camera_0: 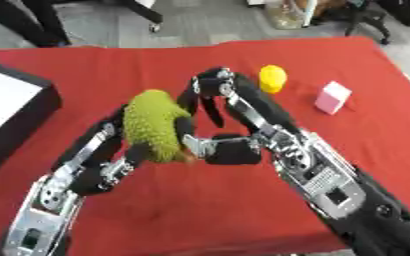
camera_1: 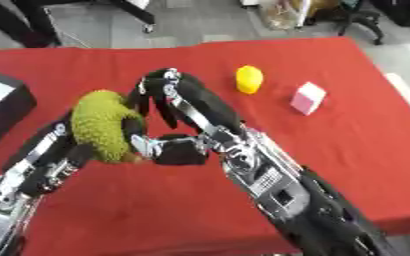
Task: Pick up the objects with one hand, pass them to the other hand, and then place them into the box on the other side of the table.
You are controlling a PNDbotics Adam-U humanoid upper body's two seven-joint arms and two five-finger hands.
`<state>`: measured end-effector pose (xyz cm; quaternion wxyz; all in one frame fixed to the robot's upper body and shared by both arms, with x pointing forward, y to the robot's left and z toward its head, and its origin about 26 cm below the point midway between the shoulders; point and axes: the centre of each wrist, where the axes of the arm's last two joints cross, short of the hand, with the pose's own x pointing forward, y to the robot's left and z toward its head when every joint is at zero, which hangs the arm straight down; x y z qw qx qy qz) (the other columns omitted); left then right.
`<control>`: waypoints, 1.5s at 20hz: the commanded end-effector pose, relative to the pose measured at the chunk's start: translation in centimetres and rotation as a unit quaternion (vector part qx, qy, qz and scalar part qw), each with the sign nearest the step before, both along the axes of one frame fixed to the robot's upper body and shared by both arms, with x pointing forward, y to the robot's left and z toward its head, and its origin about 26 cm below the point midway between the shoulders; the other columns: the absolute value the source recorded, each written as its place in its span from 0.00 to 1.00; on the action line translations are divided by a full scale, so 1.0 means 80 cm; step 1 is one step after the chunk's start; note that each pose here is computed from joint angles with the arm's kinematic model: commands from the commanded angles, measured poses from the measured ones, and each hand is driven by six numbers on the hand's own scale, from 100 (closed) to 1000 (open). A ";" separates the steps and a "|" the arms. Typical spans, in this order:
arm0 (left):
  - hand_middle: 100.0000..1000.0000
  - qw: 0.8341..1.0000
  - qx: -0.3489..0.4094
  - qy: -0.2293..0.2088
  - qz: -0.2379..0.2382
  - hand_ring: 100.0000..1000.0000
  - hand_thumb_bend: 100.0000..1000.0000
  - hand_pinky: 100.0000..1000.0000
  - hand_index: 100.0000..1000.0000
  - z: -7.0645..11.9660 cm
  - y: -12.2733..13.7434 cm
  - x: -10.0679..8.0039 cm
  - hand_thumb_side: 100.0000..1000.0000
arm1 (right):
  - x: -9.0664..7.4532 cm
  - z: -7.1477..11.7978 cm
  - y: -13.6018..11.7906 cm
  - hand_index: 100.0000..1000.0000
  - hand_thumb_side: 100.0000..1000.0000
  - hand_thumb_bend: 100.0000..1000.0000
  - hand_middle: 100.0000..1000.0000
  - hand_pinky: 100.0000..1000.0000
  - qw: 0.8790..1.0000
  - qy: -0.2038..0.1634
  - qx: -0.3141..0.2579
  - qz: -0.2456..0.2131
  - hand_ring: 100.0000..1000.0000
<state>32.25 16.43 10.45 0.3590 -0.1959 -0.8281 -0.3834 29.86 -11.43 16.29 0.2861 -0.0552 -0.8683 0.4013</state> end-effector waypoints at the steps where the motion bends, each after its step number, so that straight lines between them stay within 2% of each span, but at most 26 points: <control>1: 0.94 1.000 0.007 -0.021 -0.021 0.90 0.19 0.75 1.00 0.012 0.000 -0.004 0.70 | 0.008 0.001 -0.001 0.12 0.00 0.00 0.33 0.66 1.000 -0.010 0.007 -0.021 0.10; 10: 0.91 0.998 0.011 -0.025 -0.053 0.89 0.17 0.74 0.97 0.017 -0.002 -0.005 0.69 | 0.016 -0.010 0.006 0.12 0.00 0.00 0.32 0.65 0.999 0.000 -0.003 -0.052 0.09; 18: 0.91 0.998 0.009 -0.024 -0.059 0.89 0.14 0.74 0.97 0.020 -0.009 -0.003 0.68 | 0.011 -0.009 0.015 0.12 0.00 0.00 0.32 0.65 1.000 0.003 -0.012 -0.027 0.09; 25: 0.91 0.999 0.013 -0.020 -0.047 0.89 0.13 0.74 0.98 0.018 -0.010 0.000 0.68 | 0.007 -0.006 0.016 0.11 0.00 0.00 0.32 0.65 1.000 0.004 -0.012 -0.016 0.09; 30: 0.92 0.999 0.031 -0.024 -0.015 0.90 0.11 0.74 0.98 0.014 -0.008 0.003 0.71 | 0.006 -0.004 0.016 0.11 0.00 0.00 0.32 0.65 1.000 0.004 -0.009 -0.015 0.09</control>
